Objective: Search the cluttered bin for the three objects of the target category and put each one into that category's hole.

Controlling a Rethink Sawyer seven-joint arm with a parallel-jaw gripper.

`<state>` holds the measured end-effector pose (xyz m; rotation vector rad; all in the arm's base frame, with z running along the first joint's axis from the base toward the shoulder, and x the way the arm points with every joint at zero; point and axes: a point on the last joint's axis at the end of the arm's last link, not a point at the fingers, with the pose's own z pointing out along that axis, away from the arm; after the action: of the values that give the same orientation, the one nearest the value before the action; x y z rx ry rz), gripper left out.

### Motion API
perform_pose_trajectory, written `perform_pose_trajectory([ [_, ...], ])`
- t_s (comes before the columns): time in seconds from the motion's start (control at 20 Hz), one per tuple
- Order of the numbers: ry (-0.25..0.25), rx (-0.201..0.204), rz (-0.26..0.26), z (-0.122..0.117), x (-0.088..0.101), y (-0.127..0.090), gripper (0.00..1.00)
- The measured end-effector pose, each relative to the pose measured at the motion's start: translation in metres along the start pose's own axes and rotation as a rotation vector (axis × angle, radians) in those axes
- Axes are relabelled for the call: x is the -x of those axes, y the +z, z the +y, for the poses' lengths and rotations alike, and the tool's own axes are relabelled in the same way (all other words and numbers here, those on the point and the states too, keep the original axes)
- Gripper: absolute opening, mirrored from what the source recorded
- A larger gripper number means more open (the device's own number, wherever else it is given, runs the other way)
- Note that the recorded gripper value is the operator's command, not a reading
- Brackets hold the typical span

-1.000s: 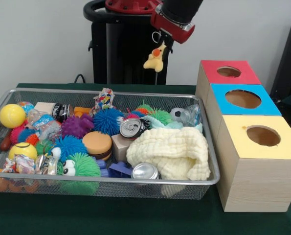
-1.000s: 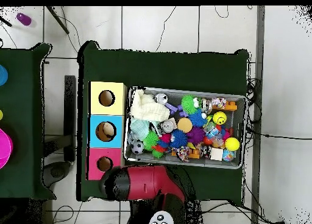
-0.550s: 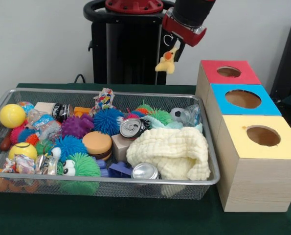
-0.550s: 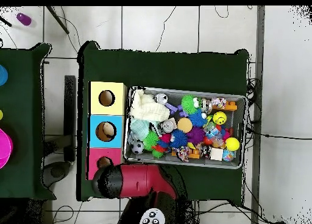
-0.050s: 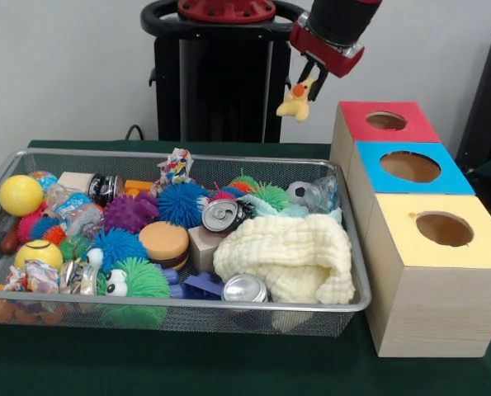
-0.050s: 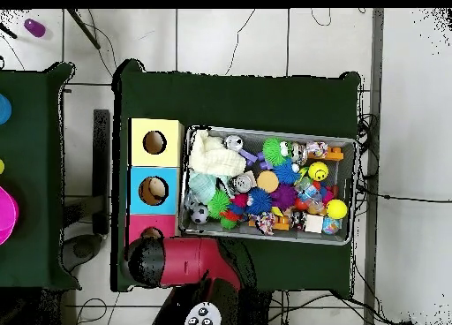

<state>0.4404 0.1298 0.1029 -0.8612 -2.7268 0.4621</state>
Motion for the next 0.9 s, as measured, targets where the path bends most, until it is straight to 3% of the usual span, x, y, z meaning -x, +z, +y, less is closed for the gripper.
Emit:
perform_pose_trajectory([
  [0.25,0.013,-0.026,0.032,0.0025,-0.0027,-0.0037,0.00],
  [0.65,0.042,-0.044,0.039,0.0024,0.0034,-0.0065,0.00],
  [0.8,0.069,-0.046,0.042,0.0035,0.0032,-0.0069,0.00],
  [0.9,0.118,-0.048,0.046,0.0076,0.0006,-0.0062,0.00],
])
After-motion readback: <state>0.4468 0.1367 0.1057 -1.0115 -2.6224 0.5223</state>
